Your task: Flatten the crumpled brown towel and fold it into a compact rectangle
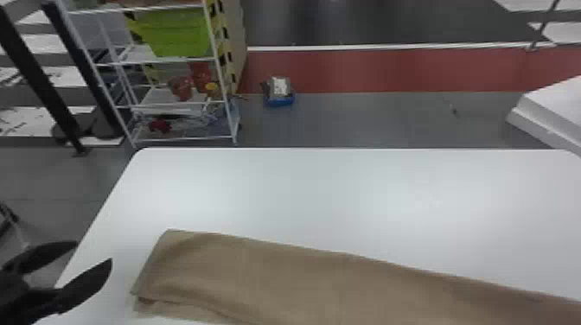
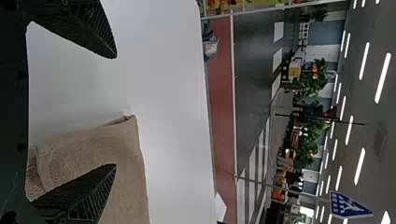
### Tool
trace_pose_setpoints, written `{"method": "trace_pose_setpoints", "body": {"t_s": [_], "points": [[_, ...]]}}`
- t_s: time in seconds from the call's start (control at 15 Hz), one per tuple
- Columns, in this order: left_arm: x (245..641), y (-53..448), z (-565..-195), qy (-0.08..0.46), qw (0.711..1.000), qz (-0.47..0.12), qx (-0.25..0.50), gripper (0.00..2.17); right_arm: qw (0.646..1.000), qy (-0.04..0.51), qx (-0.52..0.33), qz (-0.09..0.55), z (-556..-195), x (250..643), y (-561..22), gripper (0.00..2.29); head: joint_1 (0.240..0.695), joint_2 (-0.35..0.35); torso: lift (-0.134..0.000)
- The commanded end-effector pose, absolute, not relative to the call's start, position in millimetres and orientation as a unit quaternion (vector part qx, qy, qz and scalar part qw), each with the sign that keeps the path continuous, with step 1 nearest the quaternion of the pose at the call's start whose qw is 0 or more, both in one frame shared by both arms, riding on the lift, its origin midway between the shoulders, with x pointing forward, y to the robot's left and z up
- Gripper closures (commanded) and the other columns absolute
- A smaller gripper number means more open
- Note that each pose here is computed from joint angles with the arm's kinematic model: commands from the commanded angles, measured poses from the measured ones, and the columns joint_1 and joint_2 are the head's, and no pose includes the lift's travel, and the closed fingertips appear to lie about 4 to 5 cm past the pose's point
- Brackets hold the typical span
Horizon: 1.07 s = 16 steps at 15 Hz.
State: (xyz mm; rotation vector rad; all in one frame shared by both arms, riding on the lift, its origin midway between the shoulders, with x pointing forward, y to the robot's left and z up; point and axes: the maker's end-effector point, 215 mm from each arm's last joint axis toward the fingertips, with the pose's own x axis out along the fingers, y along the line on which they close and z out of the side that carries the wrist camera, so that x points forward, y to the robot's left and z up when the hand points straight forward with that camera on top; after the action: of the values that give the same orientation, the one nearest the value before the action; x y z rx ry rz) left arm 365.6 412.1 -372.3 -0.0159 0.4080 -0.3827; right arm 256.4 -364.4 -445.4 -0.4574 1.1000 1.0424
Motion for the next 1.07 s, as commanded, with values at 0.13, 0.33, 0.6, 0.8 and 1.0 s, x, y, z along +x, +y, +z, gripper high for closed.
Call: {"method": "trace_pose_setpoints", "body": {"t_s": [0.13,0.33,0.6,0.8,1.0], "points": [[362.7,415.8,-372.1,0.2,0.962,-0.185,-0.011,0.05,0.696,0.502,-0.211,0.468,-449.8,259.6,-357.0,0.87,0.695,0.098,-0.124],[361.4,417.7,-372.2,0.2,0.962,-0.183,-0.011,0.05,0.693,0.504,-0.221,0.466,-450.4,262.7,-357.8,0.94,0.695,0.11,-0.124],[360.7,418.3,-372.8,0.2,0.963,-0.182,-0.013,0.05,0.694,0.498,-0.226,0.469,-443.0,266.3,-353.4,1.06,0.695,0.117,-0.124],[362.6,417.6,-370.3,0.197,0.963,-0.183,-0.011,0.05,0.688,0.489,-0.24,0.479,-432.6,263.2,-348.6,1.06,0.695,0.122,-0.124],[363.1,417.9,-366.5,0.195,0.964,-0.182,-0.008,0.05,0.672,0.489,-0.263,0.49,-422.2,244.9,-353.3,1.06,0.695,0.126,-0.124]]}}
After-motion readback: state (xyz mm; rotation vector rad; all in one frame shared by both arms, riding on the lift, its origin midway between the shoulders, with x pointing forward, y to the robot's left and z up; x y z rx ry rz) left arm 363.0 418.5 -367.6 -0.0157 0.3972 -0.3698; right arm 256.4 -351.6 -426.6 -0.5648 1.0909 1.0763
